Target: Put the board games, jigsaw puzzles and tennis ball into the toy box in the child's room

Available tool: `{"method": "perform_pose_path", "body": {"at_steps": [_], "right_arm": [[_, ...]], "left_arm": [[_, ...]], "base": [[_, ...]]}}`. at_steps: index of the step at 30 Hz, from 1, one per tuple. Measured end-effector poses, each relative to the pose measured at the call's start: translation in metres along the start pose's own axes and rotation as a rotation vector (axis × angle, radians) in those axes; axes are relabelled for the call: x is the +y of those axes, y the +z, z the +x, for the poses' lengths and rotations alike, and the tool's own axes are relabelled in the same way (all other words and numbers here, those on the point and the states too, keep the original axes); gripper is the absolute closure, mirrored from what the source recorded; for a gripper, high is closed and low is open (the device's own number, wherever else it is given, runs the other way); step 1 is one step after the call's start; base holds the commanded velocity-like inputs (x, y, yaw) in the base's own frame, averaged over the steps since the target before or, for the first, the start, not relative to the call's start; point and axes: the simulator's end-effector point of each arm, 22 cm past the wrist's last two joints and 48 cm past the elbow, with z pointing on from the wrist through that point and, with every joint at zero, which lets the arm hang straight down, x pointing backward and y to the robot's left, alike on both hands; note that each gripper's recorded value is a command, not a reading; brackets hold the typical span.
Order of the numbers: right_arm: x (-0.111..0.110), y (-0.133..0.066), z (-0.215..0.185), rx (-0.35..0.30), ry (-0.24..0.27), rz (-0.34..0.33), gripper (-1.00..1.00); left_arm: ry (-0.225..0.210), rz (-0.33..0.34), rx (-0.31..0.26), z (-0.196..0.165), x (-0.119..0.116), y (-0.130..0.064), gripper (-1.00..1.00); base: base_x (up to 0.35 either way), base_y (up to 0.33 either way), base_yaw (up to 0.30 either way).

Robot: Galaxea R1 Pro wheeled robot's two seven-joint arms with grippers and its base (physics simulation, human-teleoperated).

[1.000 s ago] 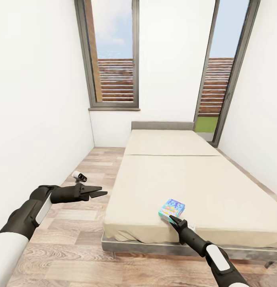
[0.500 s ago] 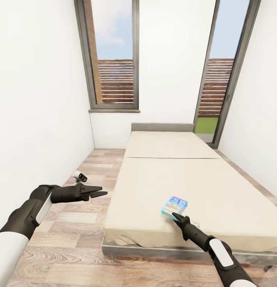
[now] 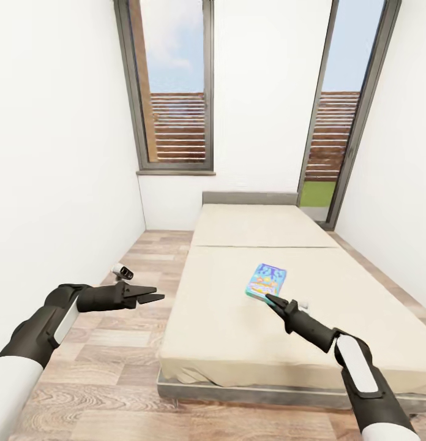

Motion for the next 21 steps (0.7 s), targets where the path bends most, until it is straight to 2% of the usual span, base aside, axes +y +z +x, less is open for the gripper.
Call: {"method": "perform_pose_path", "body": {"at_steps": [1,4,11,12,14,15,17,21], "right_arm": [[0.007,-0.004,-0.003,0.002,-0.031,0.0,1.0],[0.034,-0.014,-0.005,0.005,-0.07,-0.049,1.0],[0.09,-0.03,0.005,0.047,-0.119,-0.168,1.0],[0.104,-0.035,0.01,0.063,-0.127,-0.207,1.0],[0.121,-0.04,0.014,0.076,-0.143,-0.242,1.0],[0.138,-0.048,0.021,0.086,-0.162,-0.285,1.0],[0.145,-0.051,0.023,0.089,-0.183,-0.287,1.0],[0.156,-0.052,0.023,0.087,-0.184,-0.3,1.0]], "left_arm": [[0.0,0.0,0.0,-0.002,-0.001,0.0,-1.0],[0.001,-0.001,0.0,-0.006,-0.006,0.0,-1.0],[0.002,-0.001,0.0,-0.016,-0.016,0.001,-1.0],[0.002,-0.001,0.0,-0.018,-0.017,0.001,-1.0],[0.003,-0.002,0.0,-0.021,-0.02,0.001,-1.0],[0.002,-0.001,0.0,-0.022,-0.021,0.001,-1.0],[0.002,-0.001,0.001,-0.025,-0.024,0.001,-1.0],[0.002,-0.001,0.001,-0.031,-0.03,0.002,-1.0]], "base": [[0.0,0.0,0.0],[0.0,0.0,0.0],[0.0,0.0,0.0],[0.0,0.0,0.0],[0.0,0.0,0.0],[0.0,0.0,0.0],[0.0,0.0,0.0],[0.0,0.0,0.0]]}}
